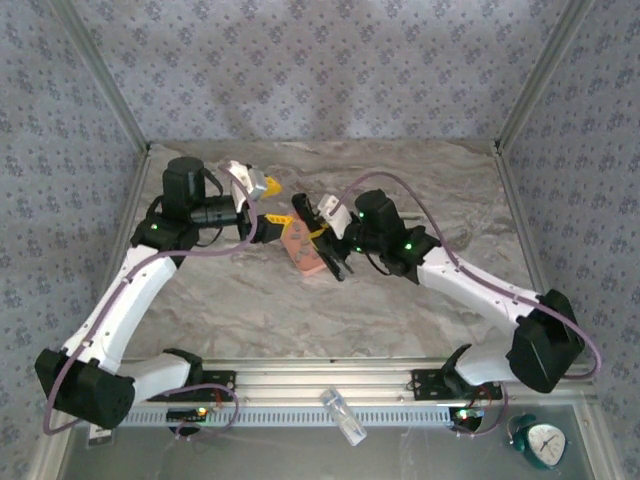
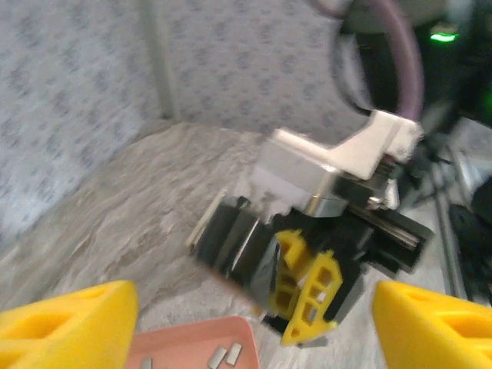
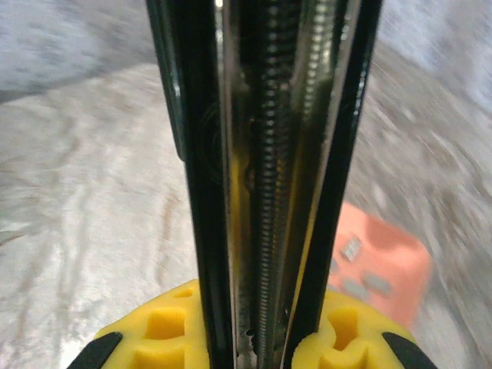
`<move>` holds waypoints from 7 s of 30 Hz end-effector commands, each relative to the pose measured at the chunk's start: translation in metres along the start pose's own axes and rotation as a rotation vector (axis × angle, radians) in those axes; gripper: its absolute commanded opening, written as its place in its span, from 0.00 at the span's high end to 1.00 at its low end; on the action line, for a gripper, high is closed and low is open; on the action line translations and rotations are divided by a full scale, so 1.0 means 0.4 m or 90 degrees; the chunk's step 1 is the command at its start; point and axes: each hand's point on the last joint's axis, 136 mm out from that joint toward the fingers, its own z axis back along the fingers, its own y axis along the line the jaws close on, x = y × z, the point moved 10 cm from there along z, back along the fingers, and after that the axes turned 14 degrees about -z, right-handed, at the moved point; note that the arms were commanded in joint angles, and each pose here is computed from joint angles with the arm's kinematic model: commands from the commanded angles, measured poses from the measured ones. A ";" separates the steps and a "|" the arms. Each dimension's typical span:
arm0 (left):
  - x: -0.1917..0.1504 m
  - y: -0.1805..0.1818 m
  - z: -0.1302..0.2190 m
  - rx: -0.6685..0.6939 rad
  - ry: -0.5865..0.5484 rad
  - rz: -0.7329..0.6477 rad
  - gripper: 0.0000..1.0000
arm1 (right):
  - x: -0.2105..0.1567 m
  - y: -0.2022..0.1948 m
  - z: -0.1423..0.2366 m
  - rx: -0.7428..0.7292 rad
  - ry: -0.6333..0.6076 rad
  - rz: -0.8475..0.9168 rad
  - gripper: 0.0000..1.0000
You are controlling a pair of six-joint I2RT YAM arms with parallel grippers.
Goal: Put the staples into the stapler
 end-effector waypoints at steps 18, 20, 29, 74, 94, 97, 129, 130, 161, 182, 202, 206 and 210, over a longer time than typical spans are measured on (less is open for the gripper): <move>-0.268 0.011 -0.020 0.343 0.169 0.398 0.17 | -0.112 -0.222 -0.052 -0.511 0.267 -0.480 1.00; -0.278 0.008 -0.022 0.345 0.175 0.408 0.17 | -0.113 -0.237 -0.089 -0.507 0.283 -0.475 1.00; -0.319 -0.005 -0.027 0.357 0.189 0.448 0.18 | -0.127 -0.333 -0.206 -0.510 0.340 -0.509 1.00; -0.343 -0.015 -0.085 0.168 0.149 0.260 0.16 | -0.126 -0.575 0.011 -0.211 0.465 0.141 0.16; -0.394 0.027 -0.152 0.076 0.166 0.288 0.16 | -0.230 -0.675 -0.098 -0.096 0.551 0.226 0.17; -0.403 0.035 -0.162 0.073 0.172 0.292 0.17 | -0.244 -0.688 -0.110 -0.084 0.563 0.225 0.19; -0.241 -0.035 -0.186 0.207 0.124 0.402 0.27 | -0.046 -0.459 0.071 -0.379 0.227 -0.293 0.64; -0.231 -0.050 -0.195 0.202 0.112 0.415 0.27 | -0.045 -0.436 0.078 -0.391 0.207 -0.341 0.64; -0.177 -0.232 -0.297 0.101 0.076 0.478 0.29 | 0.012 -0.082 0.083 -0.232 -0.163 -0.609 0.66; -0.180 -0.227 -0.322 0.100 0.049 0.486 0.43 | 0.046 -0.046 0.091 -0.161 -0.204 -0.618 0.66; -0.136 -0.180 -0.241 0.117 -0.036 0.486 1.00 | -0.097 -0.064 0.225 -0.170 -0.110 -0.436 0.35; -0.122 -0.176 -0.238 0.100 -0.054 0.496 1.00 | -0.124 -0.050 0.195 -0.167 -0.058 -0.394 0.38; -0.113 -0.175 -0.239 0.095 -0.057 0.504 1.00 | -0.122 -0.036 0.156 -0.150 -0.042 -0.359 0.39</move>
